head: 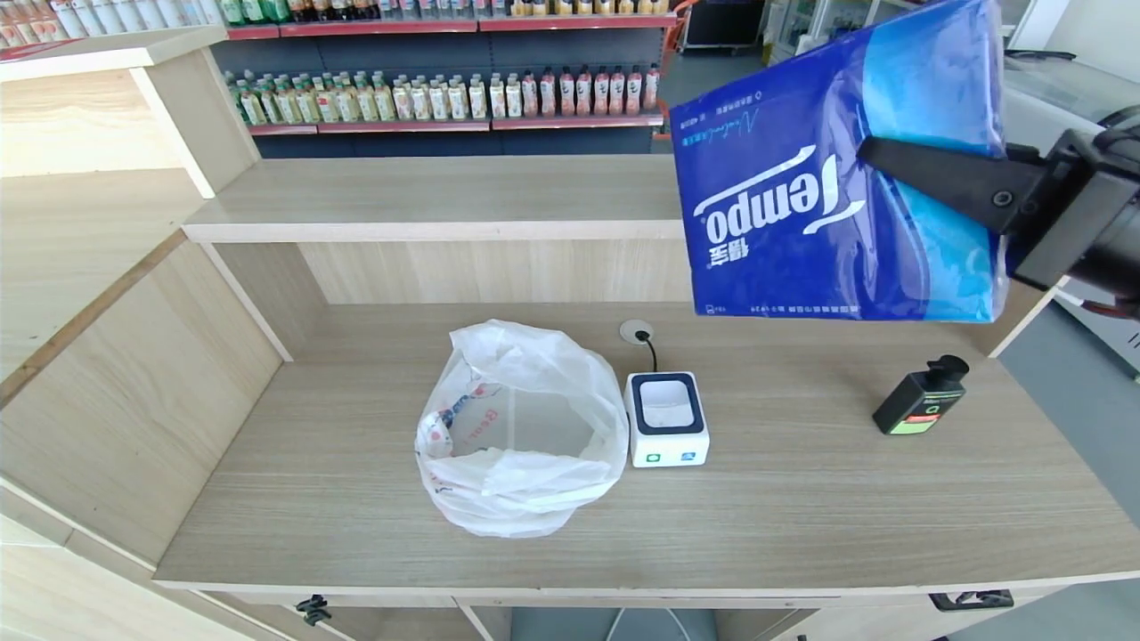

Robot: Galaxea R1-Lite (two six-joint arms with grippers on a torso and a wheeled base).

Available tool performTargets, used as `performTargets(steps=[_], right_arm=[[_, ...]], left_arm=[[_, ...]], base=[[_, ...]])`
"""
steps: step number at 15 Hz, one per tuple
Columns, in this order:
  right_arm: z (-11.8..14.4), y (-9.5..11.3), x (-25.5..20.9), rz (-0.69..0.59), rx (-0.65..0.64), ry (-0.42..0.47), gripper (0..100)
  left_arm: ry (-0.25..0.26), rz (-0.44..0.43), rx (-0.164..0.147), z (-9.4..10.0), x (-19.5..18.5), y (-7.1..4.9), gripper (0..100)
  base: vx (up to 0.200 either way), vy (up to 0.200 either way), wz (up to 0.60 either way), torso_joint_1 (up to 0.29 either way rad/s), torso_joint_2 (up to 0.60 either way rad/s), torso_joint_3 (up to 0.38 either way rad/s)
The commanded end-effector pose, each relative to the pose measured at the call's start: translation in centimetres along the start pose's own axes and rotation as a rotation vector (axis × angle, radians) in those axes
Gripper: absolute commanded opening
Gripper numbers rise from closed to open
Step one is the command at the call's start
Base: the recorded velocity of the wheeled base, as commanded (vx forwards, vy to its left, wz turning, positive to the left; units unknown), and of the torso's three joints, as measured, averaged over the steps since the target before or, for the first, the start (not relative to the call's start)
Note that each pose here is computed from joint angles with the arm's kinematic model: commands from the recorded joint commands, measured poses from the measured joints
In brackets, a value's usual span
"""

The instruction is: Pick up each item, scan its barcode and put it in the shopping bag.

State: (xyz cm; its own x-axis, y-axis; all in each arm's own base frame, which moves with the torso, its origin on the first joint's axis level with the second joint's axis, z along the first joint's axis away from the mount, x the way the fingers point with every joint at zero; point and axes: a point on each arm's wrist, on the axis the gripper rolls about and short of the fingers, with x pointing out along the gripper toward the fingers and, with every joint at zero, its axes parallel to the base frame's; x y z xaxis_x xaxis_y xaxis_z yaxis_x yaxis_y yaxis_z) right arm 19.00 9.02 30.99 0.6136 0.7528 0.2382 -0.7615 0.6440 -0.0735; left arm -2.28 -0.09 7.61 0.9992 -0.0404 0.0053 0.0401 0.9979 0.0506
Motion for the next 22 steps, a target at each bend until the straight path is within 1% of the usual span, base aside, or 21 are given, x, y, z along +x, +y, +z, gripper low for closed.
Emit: performTargets(steps=[1,2,3,4,5,6,7,9,10,11,12,13,15,17,18,20,21,22], right_arm=[[-0.6,0.5,0.5,-0.012,0.136,0.029,0],[-0.9,0.6,0.8,-0.030,0.210,0.034,0],[-1.1,0.7,0.9,-0.036,0.243,0.039,0],[-1.4,0.8,1.3,-0.042,0.369,0.045,0],[-1.5,0.9,1.4,-0.040,0.425,0.049,0],[-1.5,0.9,1.4,-0.040,0.425,0.049,0],[-2.5,1.1,1.4,-0.055,0.668,0.088,0],[-3.1,1.1,1.1,-0.086,0.869,0.121,0],[-3.6,0.9,1.1,-0.133,0.955,0.146,0],[-3.9,0.7,0.9,-0.174,1.012,0.164,0],[-4.4,0.5,0.3,-0.250,1.140,0.208,0],[-4.9,0.3,0.0,-0.312,1.206,0.234,0],[-6.4,-0.8,-0.3,-0.409,1.281,0.286,0],[-7.7,-1.9,-0.4,-0.450,1.351,0.364,0],[-8.0,-2.6,-0.7,-0.441,1.406,0.395,0],[-8.2,-4.3,-1.8,-0.360,1.506,0.438,0],[-8.3,-4.8,-2.1,-0.341,1.523,0.446,0],[-8.3,-5.8,-2.9,-0.277,1.565,0.469,0]], left_arm=[[-0.001,-0.001,0.000,0.0,0.0,0.0,100],[-0.001,-0.001,0.000,0.0,0.0,0.0,100],[-0.001,-0.001,0.000,0.0,0.0,0.0,100],[-0.001,-0.001,0.000,0.0,0.0,0.0,100],[-0.001,-0.001,0.000,0.0,0.0,0.0,100],[-0.001,-0.001,0.000,0.0,0.0,0.0,100],[-0.001,-0.001,0.000,0.0,0.0,0.0,100],[-0.001,-0.001,0.000,0.0,0.0,0.0,100],[-0.001,-0.001,0.000,0.0,0.0,0.0,100],[-0.001,-0.001,0.000,0.0,0.0,0.0,100],[-0.001,-0.001,0.000,0.0,0.0,0.0,100],[-0.001,-0.001,0.000,0.0,0.0,0.0,100],[-0.001,0.001,0.000,0.0,0.0,0.0,100],[-0.001,-0.001,0.000,0.0,0.0,0.0,100],[-0.001,-0.001,0.000,0.0,0.0,0.0,100],[-0.001,-0.001,0.000,0.0,0.0,0.0,100],[-0.001,-0.001,0.000,0.0,0.0,0.0,100],[-0.001,-0.001,0.000,0.0,0.0,0.0,100]], base=[[0.000,0.000,0.00,0.000,0.00,0.000],[0.000,0.000,0.00,0.000,0.00,0.000],[0.000,0.000,0.00,0.000,0.00,0.000],[0.000,0.000,0.00,0.000,0.00,0.000],[0.000,0.000,0.00,0.000,0.00,0.000],[0.000,0.000,0.00,0.000,0.00,0.000],[0.000,0.000,0.00,0.000,0.00,0.000],[0.000,0.000,0.00,0.000,0.00,0.000],[0.000,0.000,0.00,0.000,0.00,0.000],[0.000,0.000,0.00,0.000,0.00,0.000],[0.000,0.000,0.00,0.000,0.00,0.000],[0.000,0.000,0.00,0.000,0.00,0.000],[0.000,0.000,0.00,0.000,0.00,0.000],[0.000,0.000,0.00,0.000,0.00,0.000],[0.000,0.000,0.00,0.000,0.00,0.000],[0.000,0.000,0.00,0.000,0.00,0.000],[0.000,0.000,0.00,0.000,0.00,0.000],[0.000,0.000,0.00,0.000,0.00,0.000]])
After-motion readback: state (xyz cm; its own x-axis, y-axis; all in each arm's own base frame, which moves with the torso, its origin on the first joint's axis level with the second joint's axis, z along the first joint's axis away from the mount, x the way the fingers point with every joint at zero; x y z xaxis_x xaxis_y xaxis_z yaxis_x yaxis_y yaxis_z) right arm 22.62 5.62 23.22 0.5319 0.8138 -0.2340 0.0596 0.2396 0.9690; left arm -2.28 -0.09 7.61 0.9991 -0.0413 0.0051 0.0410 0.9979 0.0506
